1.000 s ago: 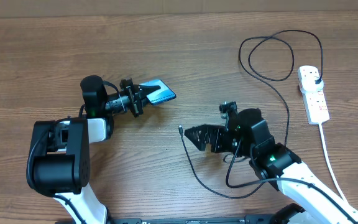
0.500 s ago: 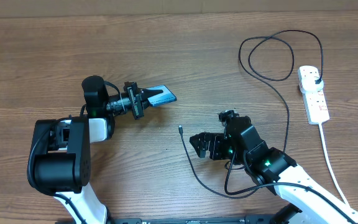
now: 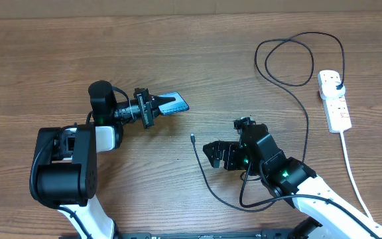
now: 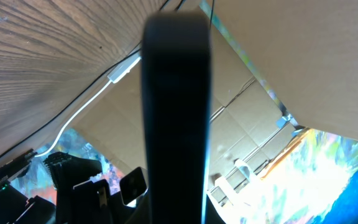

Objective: Plug charger to phone and switch on socket
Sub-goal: 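Move the right gripper down over the USB-C cable end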

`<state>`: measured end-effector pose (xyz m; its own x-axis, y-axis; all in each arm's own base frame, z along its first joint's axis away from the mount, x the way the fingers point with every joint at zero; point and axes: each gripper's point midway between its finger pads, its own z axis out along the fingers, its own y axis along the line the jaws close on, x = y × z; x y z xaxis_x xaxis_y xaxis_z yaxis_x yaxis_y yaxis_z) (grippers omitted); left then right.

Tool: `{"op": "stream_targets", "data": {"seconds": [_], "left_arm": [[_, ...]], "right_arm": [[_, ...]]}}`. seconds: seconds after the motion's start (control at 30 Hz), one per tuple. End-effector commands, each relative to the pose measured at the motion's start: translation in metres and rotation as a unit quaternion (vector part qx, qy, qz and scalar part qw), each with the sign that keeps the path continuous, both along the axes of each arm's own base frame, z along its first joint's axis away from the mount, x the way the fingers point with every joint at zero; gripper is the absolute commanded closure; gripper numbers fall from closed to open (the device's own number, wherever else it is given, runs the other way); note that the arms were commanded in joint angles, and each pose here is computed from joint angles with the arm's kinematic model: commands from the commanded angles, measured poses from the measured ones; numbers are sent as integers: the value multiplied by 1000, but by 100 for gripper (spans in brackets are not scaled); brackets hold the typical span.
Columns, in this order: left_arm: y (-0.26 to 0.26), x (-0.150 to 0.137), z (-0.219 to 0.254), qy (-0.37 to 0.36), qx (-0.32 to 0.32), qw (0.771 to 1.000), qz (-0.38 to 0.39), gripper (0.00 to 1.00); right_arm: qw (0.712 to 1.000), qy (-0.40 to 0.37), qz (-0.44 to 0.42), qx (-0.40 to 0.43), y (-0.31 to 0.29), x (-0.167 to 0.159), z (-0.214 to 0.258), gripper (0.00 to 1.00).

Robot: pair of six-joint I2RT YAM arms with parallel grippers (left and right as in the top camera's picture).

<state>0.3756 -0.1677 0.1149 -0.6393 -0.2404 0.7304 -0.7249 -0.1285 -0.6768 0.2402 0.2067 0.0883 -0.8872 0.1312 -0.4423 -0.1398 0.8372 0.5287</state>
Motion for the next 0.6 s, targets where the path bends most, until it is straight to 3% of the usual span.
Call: {"op": "stream_targets", "data": {"seconds": [0.0,0.33,0.57], "left_arm": [[-5,0,8,-8,-8,1000,-21,96],[-5,0,9,-14,-7,1000,-21,95],[-2,12,24,-146,16,989,-1,96]], "right_arm": [[1000,-7,0,-5,0,1,0,0],[1000,-7,0,-5,0,2,0,0],[1000,-11,5,-5,1,2,1,2]]}}
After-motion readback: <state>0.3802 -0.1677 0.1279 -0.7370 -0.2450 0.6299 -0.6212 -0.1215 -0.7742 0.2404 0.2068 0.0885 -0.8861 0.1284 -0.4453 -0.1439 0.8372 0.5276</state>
